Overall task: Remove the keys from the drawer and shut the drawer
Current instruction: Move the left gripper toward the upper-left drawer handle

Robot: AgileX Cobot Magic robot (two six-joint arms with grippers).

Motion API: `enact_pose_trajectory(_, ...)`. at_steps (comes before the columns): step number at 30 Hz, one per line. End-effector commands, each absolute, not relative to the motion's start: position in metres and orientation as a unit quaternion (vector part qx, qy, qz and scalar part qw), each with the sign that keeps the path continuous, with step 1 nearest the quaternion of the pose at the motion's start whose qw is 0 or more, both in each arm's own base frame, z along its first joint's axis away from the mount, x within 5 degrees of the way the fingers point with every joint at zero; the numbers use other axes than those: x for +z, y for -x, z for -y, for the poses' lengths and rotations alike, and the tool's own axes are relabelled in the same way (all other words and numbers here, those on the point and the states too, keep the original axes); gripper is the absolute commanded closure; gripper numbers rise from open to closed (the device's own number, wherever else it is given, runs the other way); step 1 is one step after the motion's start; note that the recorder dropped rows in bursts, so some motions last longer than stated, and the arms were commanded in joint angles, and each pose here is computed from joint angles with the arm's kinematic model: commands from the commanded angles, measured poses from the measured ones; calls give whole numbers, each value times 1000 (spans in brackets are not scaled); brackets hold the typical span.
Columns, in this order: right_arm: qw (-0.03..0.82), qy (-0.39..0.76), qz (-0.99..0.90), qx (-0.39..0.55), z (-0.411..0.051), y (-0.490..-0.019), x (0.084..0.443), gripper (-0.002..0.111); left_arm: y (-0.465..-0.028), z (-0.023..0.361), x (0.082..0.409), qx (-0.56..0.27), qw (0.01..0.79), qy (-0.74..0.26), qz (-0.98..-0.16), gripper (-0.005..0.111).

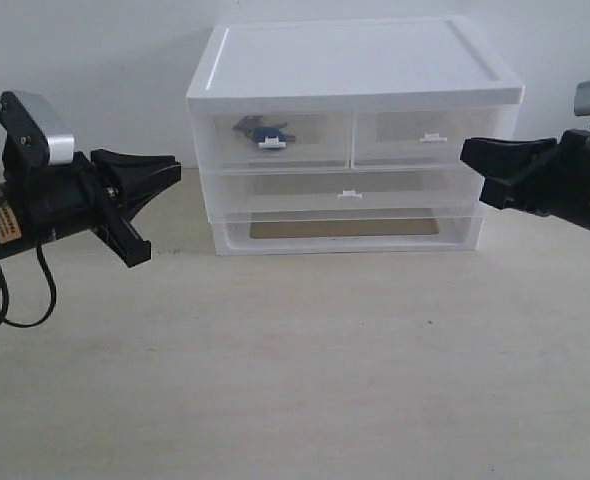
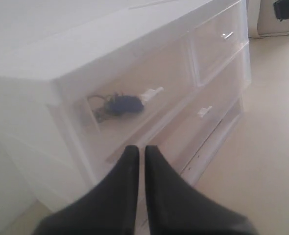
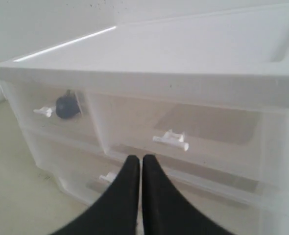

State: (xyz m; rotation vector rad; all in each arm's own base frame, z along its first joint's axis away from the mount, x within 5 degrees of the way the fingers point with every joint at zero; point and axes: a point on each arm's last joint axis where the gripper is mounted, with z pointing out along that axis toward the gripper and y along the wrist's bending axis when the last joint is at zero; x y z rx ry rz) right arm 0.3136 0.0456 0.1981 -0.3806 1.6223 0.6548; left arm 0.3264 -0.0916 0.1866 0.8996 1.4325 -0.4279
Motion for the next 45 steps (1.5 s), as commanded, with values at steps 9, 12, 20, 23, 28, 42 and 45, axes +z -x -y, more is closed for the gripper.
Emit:
enact_pose_trajectory(9, 613, 185, -739, 208, -57, -339, 209, 108, -325, 121, 182, -140, 646, -462, -592, 70)
enact_pose_trajectory(12, 623, 174, -736, 199, -55, -341, 210, 108, -327, 126, 183, -125, 657, -450, -592, 64)
enact_pose_trajectory(20, 615, 144, -754, 180, -50, -357, 186, 108, -338, 146, 173, -30, 682, -484, -548, 64)
enact_pose_trajectory(23, 615, 140, -753, 186, -50, -358, 182, 108, -344, 151, 173, 11, 688, -497, -529, 64)
enact_pose_trajectory(28, 627, 140, -741, 196, -52, -359, 184, 108, -365, 159, 164, 48, 691, -524, -496, 64)
enact_pose_trajectory(42, 623, 142, -745, 193, -51, -359, 183, 108, -374, 186, 164, 135, 689, -594, -394, 64)
enact_pose_trajectory(45, 623, 142, -745, 193, -51, -359, 183, 108, -382, 188, 164, 171, 688, -600, -371, 64)
